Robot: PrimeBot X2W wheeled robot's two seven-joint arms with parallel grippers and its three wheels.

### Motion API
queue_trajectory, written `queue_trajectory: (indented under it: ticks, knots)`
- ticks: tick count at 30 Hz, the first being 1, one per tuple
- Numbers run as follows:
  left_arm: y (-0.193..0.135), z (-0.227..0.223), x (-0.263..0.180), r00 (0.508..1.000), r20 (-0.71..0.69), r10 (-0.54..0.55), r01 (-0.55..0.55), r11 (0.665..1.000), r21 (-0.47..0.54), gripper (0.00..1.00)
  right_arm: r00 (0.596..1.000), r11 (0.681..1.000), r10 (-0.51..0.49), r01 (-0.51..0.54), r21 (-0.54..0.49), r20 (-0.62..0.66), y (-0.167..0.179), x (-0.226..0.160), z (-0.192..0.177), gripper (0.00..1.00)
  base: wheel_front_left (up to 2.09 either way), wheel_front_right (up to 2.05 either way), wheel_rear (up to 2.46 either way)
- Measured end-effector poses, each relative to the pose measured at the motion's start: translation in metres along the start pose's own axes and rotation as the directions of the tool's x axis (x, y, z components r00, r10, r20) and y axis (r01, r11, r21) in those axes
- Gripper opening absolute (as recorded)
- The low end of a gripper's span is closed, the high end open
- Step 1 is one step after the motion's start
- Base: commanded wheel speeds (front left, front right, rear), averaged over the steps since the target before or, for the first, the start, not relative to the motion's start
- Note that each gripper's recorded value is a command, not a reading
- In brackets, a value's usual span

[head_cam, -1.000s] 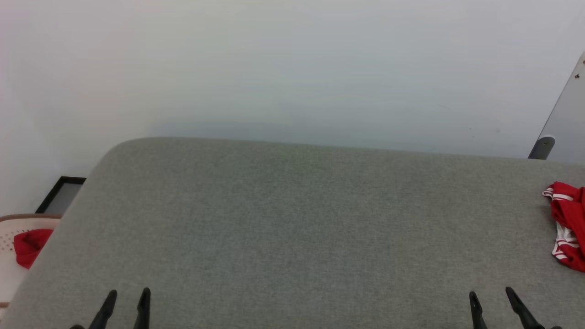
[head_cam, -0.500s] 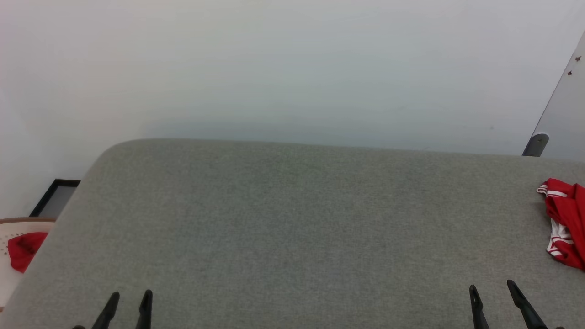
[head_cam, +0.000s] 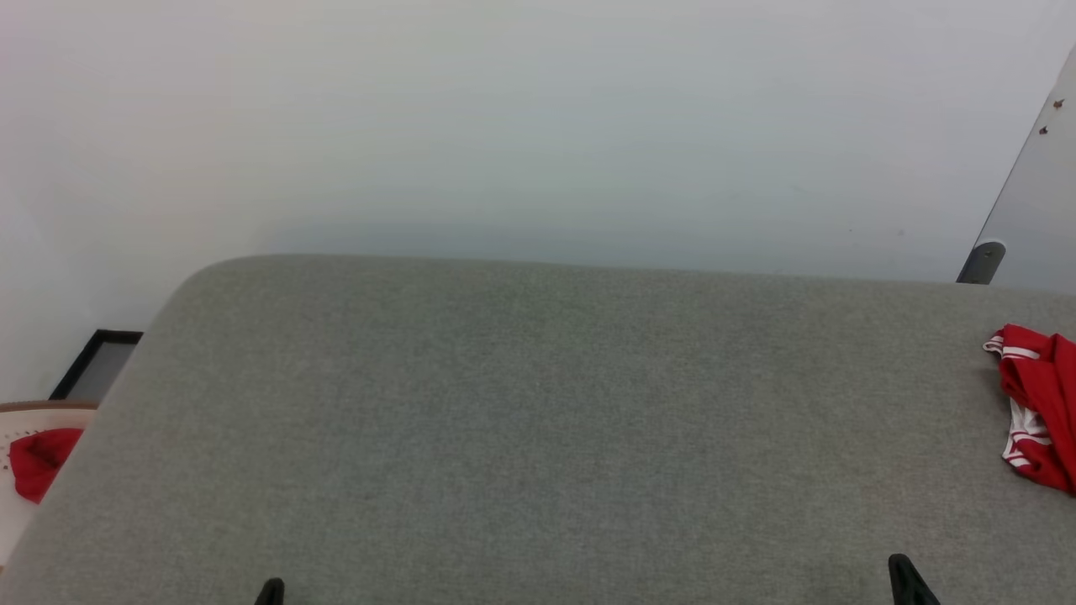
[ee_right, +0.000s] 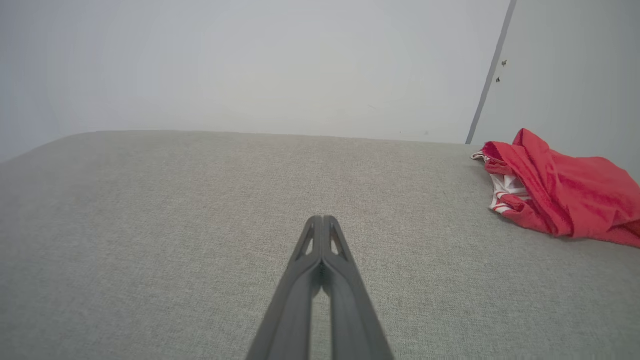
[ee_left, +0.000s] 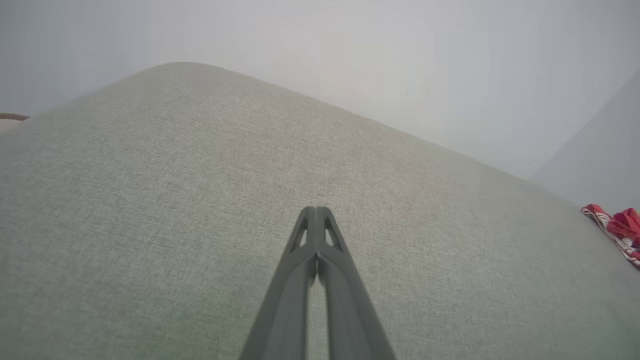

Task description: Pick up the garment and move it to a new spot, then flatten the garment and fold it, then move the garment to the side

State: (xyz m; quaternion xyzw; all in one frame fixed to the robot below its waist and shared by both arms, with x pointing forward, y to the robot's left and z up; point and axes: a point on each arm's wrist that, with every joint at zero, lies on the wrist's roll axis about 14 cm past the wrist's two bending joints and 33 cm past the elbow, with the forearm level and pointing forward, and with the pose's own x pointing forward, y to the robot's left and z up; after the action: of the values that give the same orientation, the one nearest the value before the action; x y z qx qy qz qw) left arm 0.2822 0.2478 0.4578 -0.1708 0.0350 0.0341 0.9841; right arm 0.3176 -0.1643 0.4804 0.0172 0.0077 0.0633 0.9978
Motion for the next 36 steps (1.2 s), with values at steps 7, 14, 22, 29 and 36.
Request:
queue_trajectory:
  ticks: [7,14,22,29,36]
  knots:
    - [-0.002,0.003,0.008,1.000,0.002,0.021,-0.021,0.993,-0.117,0.00,0.999,0.988,-0.038,0.038,0.147,-0.003,-0.007,0.006,0.002,0.00,0.00,0.00,0.00]
    - [-0.004,0.007,0.017,0.999,0.007,0.035,-0.032,0.975,-0.220,0.00,0.998,0.958,-0.067,0.067,0.279,-0.009,-0.013,0.011,0.003,0.00,0.00,0.00,0.00]
    - [-0.008,0.010,0.026,0.999,0.009,0.043,-0.037,0.943,-0.331,0.00,0.996,0.908,-0.087,0.086,0.410,-0.015,-0.017,0.018,0.005,0.00,0.00,0.00,0.00]
    - [-0.011,0.012,0.033,0.999,0.008,0.045,-0.037,0.908,-0.417,0.00,0.995,0.852,-0.102,0.097,0.514,-0.018,-0.021,0.023,0.007,0.00,0.00,0.00,0.00]
    - [-0.015,0.015,0.040,0.999,0.010,0.042,-0.032,0.870,-0.492,0.00,0.993,0.790,-0.114,0.105,0.604,-0.024,-0.024,0.028,0.008,0.00,0.00,0.00,0.00]
